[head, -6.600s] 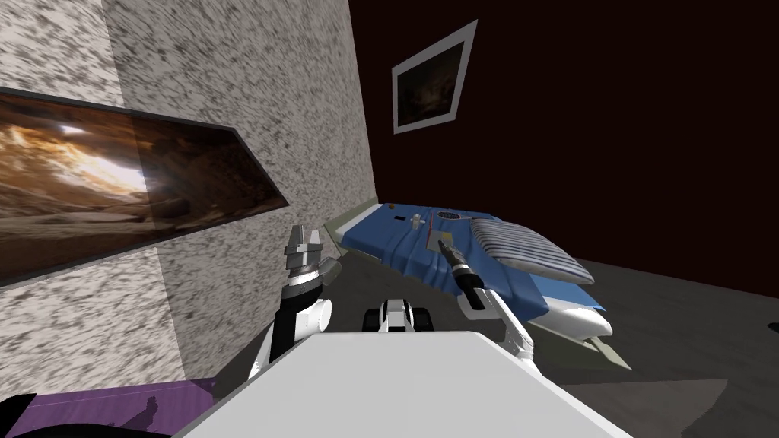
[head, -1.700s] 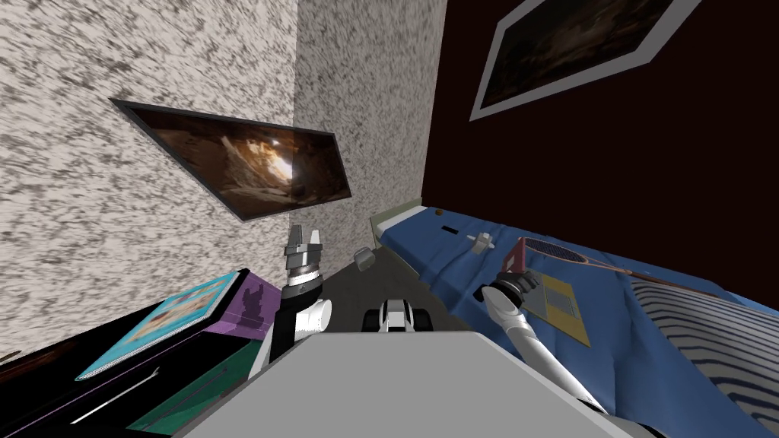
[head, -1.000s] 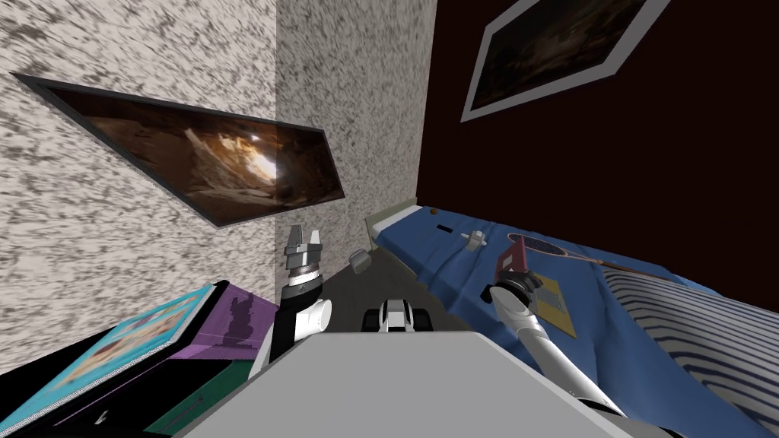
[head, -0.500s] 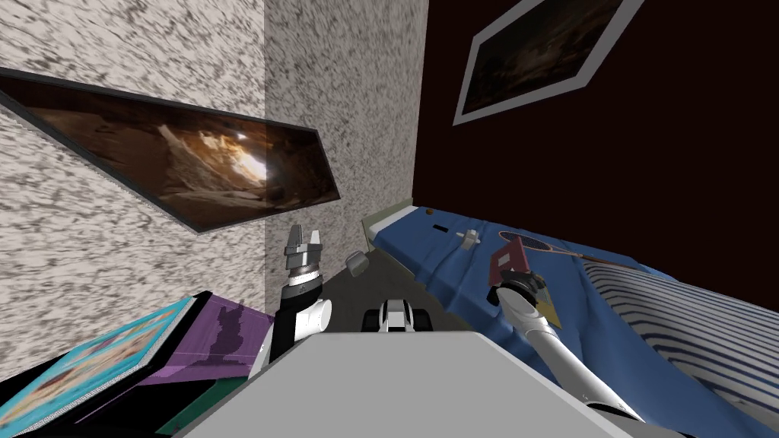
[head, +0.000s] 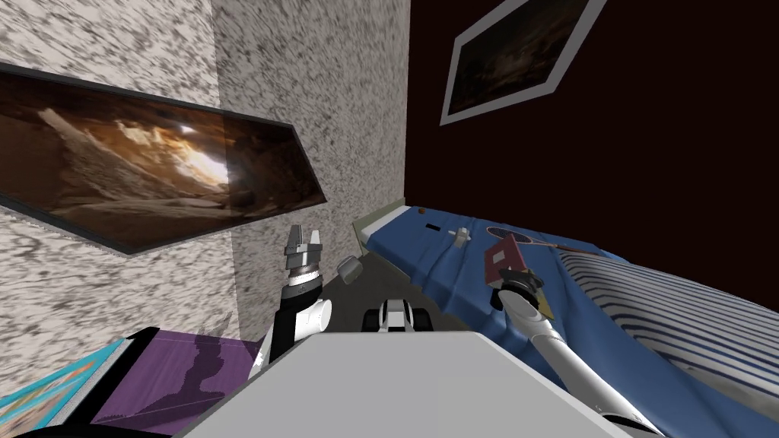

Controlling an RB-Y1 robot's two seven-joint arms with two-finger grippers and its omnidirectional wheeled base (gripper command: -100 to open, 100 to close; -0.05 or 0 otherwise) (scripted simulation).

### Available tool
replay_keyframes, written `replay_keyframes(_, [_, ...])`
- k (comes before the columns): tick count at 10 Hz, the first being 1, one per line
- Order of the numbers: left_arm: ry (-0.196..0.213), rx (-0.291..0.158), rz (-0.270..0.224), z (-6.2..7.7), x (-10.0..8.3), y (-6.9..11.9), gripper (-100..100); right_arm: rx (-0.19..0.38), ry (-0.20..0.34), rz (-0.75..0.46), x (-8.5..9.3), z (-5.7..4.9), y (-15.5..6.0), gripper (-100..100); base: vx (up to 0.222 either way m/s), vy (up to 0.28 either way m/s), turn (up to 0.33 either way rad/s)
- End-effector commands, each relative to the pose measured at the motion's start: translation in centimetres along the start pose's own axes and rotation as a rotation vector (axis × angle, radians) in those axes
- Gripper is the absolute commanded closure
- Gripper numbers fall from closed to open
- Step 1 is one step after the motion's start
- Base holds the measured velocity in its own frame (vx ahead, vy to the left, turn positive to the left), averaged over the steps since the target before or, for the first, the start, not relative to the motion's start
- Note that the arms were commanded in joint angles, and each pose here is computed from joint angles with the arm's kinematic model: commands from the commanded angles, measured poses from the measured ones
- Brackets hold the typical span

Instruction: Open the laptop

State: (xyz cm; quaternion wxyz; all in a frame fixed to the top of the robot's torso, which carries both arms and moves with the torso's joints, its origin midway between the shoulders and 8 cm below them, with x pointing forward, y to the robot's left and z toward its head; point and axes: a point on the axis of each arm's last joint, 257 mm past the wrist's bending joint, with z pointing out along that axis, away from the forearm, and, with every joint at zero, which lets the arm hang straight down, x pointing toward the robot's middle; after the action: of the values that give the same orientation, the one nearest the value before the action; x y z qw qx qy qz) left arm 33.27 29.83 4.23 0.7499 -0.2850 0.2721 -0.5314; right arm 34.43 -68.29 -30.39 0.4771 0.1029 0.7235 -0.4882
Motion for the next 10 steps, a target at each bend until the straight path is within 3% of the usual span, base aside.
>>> replay_keyframes(1, [0.000,0.000,0.000,0.0,0.0,0.0,0,-0.041,-0.033,-0.003,0.1,-0.9,0.4,100,0.099,-0.029,-0.317])
replay_keyframes(4, [0.000,0.000,0.000,0.0,0.0,0.0,0,-0.044,-0.047,0.057,-0.3,-0.9,0.5,100,0.067,-0.025,-0.087])
replay_keyframes(5, [0.000,0.000,0.000,0.0,0.0,0.0,0,-0.088,-0.074,0.018,-0.2,-1.8,1.2,100,0.135,-0.021,-0.352])
replay_keyframes(6, [0.000,0.000,0.000,0.0,0.0,0.0,0,-0.091,-0.087,0.024,-0.6,-1.8,1.2,100,0.154,-0.025,-0.236])
replay_keyframes(9, [0.000,0.000,0.000,0.0,0.0,0.0,0,-0.095,-0.088,0.087,-0.7,-1.9,1.2,100,0.015,-0.012,0.007])
replay_keyframes(10, [0.000,0.000,0.000,0.0,0.0,0.0,0,-0.143,-0.110,0.060,-0.5,-2.9,2.0,100,0.087,-0.038,-0.320])
